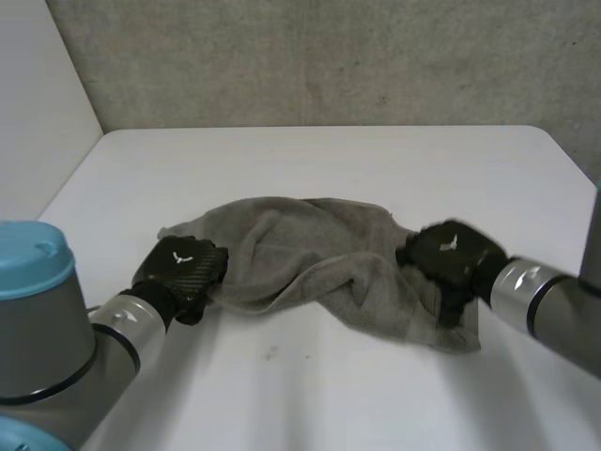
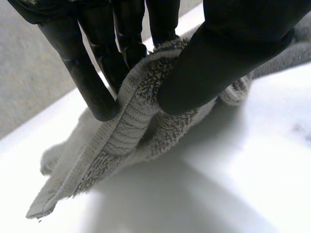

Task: Fold the laundry

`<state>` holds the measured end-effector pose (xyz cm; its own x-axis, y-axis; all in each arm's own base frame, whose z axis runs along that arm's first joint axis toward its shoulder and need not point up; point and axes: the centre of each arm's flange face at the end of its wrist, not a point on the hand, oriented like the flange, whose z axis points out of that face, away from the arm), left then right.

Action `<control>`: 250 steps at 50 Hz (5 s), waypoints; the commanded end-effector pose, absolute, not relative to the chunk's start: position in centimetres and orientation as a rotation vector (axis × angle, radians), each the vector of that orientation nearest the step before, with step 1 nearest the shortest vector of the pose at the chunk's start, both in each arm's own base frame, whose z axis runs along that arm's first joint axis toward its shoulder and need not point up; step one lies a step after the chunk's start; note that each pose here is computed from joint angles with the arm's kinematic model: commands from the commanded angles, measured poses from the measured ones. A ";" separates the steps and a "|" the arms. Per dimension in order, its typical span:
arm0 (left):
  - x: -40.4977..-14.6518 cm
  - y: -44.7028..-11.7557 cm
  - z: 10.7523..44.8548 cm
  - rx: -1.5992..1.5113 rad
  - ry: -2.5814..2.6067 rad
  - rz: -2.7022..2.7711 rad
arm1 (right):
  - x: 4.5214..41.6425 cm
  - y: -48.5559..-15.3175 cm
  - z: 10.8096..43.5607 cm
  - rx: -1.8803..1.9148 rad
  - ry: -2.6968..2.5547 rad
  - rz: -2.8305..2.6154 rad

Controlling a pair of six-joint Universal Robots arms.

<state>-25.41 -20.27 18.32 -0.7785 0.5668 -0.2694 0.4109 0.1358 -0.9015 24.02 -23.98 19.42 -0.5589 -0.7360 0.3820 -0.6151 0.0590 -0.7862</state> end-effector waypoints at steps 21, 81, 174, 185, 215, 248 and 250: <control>-24.2 -17.3 26.2 -0.912 -2.027 2.006 | 30.9 -30.9 13.9 -0.952 2.298 -1.164; -29.2 -36.4 41.3 -0.669 -1.214 3.050 | 28.4 -33.3 41.6 -0.900 1.264 -3.076; -23.9 -26.9 16.0 -1.215 -2.257 2.095 | 21.6 -33.5 17.6 -1.320 2.055 -1.675; -23.8 -27.0 16.4 -1.210 -2.251 2.108 | 23.8 -32.8 15.8 -1.615 1.974 -1.396; -22.8 -23.7 37.5 -0.897 -1.672 2.768 | 19.6 -26.0 42.0 -1.182 1.694 -2.409; -26.5 -36.8 32.2 -1.068 -2.035 2.412 | 27.1 -37.0 33.4 -1.272 1.970 -2.467; -26.6 -37.3 35.3 -0.971 -1.871 2.602 | 26.9 -37.6 36.4 -1.092 1.803 -2.677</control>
<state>-25.59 -33.92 26.20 -0.7138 0.4178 -0.5621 0.6126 -0.0165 -0.7902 26.46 -33.81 26.90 -0.5060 -0.5129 0.6935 -0.7553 -0.1247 -0.6434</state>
